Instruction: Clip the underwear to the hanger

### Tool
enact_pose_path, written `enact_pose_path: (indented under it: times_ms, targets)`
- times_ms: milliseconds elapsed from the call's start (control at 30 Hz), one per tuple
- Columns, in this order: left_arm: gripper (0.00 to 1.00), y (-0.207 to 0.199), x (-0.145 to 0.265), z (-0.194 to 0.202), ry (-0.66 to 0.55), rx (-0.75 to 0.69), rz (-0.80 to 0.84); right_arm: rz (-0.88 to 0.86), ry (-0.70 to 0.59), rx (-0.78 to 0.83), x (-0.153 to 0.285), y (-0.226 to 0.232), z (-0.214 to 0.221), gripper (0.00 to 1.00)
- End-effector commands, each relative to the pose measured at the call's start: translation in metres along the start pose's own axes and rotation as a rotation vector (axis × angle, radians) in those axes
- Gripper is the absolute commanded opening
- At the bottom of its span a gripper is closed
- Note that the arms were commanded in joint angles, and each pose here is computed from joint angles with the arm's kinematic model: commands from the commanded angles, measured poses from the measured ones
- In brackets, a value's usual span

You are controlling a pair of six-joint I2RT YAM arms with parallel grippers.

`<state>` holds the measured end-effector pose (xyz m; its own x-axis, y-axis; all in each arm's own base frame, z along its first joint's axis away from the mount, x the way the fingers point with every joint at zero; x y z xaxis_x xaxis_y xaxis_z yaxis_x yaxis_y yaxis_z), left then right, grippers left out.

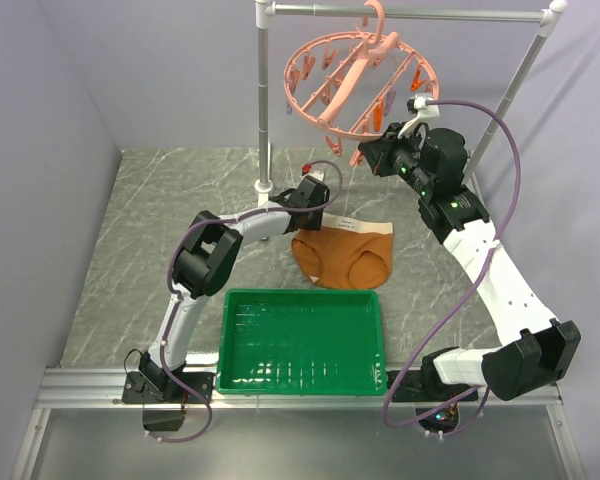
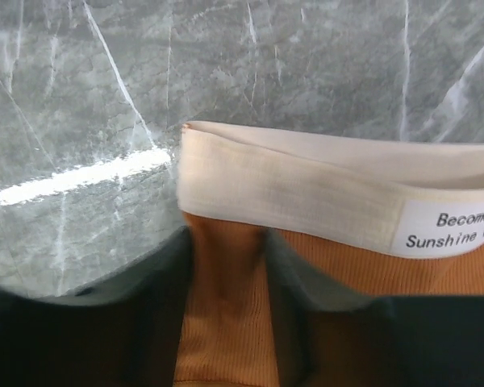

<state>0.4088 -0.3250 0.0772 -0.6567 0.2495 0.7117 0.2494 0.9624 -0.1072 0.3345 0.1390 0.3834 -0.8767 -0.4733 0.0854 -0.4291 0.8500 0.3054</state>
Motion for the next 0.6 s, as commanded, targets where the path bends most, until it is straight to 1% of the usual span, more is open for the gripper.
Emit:
enact_pose_path:
  times_ms: [0,67,100,167,200,267,400,433,533,567]
  targets:
    - [0.34,-0.004,-0.015,0.038,0.141,-0.019,0.043,-0.009,-0.061,0.012,0.010,0.003,-0.015,0.00]
    - [0.26,-0.004,-0.017,0.038,0.146,-0.031,0.040,-0.003,-0.057,0.011,0.010,0.002,-0.013,0.00]
    - [0.17,-0.004,-0.018,0.039,0.148,-0.041,0.035,-0.003,-0.055,0.012,0.010,0.002,-0.013,0.00]
    - [0.09,-0.004,-0.020,0.039,0.144,-0.059,0.029,-0.001,-0.052,0.013,0.011,0.002,-0.013,0.00]
    - [0.01,-0.004,-0.020,0.037,0.134,-0.064,0.031,0.001,-0.050,0.012,0.011,0.001,-0.012,0.00]
    - [0.00,-0.003,-0.016,0.033,0.113,-0.078,0.037,-0.001,-0.051,0.013,0.011,0.002,-0.013,0.00]
    - [0.00,-0.008,0.001,0.020,0.019,-0.102,0.120,-0.005,-0.053,0.009,0.010,0.002,-0.013,0.00]
    - [0.00,-0.010,0.009,0.013,-0.027,-0.101,0.157,-0.005,-0.054,0.007,0.010,0.002,-0.014,0.00]
    - [0.00,-0.016,0.017,0.007,-0.059,-0.148,0.209,-0.005,-0.054,0.006,0.010,0.002,-0.013,0.00]
    - [0.04,-0.017,0.017,0.007,-0.046,-0.156,0.202,-0.007,-0.054,0.007,0.010,0.002,-0.013,0.00]
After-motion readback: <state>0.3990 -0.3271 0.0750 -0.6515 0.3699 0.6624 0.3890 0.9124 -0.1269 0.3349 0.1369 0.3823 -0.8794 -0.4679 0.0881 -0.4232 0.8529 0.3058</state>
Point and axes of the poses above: each gripper's point midway between its finger pads, its own x axis back along the fingers, its own y axis along the line the jaws close on, z = x × y, the point moved 7 cm from there along x, back along the fingers, and after that the axes turned 1 degree about -x, right-handed, at the moved point
